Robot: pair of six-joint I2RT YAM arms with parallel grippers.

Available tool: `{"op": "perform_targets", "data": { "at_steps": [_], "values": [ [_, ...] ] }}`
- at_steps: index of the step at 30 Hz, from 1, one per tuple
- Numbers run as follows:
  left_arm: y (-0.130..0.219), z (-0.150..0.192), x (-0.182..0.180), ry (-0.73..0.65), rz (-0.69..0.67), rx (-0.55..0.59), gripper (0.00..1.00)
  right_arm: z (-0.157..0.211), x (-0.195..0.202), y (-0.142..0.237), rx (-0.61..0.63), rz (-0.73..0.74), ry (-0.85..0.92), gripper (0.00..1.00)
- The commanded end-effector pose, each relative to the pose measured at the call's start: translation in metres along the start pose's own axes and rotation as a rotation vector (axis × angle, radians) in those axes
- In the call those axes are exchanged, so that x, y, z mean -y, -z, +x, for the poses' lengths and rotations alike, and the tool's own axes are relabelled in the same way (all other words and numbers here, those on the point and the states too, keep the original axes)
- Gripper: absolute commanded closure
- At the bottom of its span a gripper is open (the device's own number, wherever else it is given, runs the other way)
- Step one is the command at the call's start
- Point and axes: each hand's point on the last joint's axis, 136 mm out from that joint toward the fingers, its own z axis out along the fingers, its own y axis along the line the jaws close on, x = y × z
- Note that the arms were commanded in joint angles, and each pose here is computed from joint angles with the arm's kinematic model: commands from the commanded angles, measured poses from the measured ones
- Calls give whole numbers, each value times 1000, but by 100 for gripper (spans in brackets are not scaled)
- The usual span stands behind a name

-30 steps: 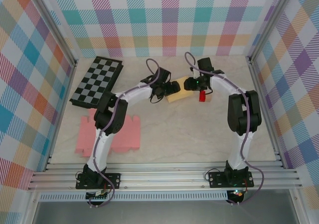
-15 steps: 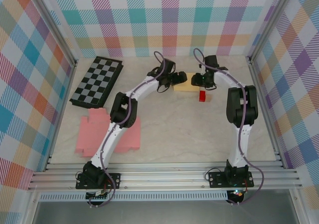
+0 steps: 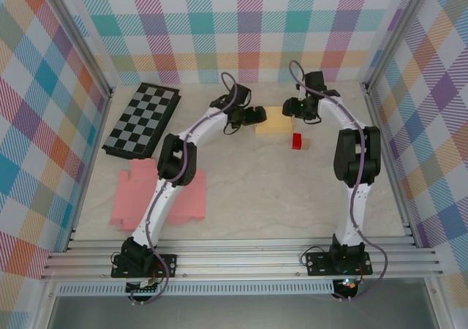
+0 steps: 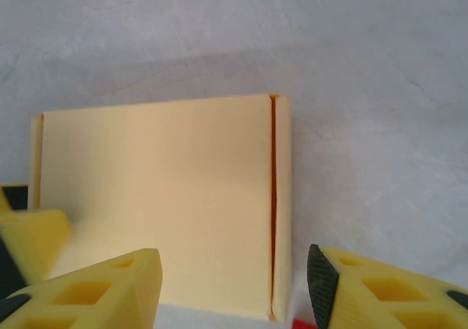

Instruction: Fold the paper box

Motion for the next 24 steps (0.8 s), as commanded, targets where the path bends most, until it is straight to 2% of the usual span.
{"op": "perform_targets", "data": {
  "at_steps": [1, 4, 7, 9, 13, 18, 24],
  "values": [
    [95, -42, 2, -43, -38, 113, 10, -4, -14, 60, 58, -22, 14, 43],
    [141, -20, -11, -29, -74, 140, 10, 16, -24, 90, 79, -61, -2, 44],
    [189, 18, -46, 13, -206, 137, 11, 44, -35, 112, 70, -87, 5, 44],
    [219, 55, -76, 55, -290, 137, 10, 67, -46, 124, 60, -106, 23, 44],
    [257, 129, -124, 133, -369, 121, 9, 105, -72, 142, 43, -151, 81, 44],
    [269, 200, -170, 202, -426, 86, 9, 138, -107, 157, 26, -188, 162, 44],
    [250, 224, -181, 238, -415, 47, 9, 146, -134, 168, 28, -240, 179, 44]
  ]
}}
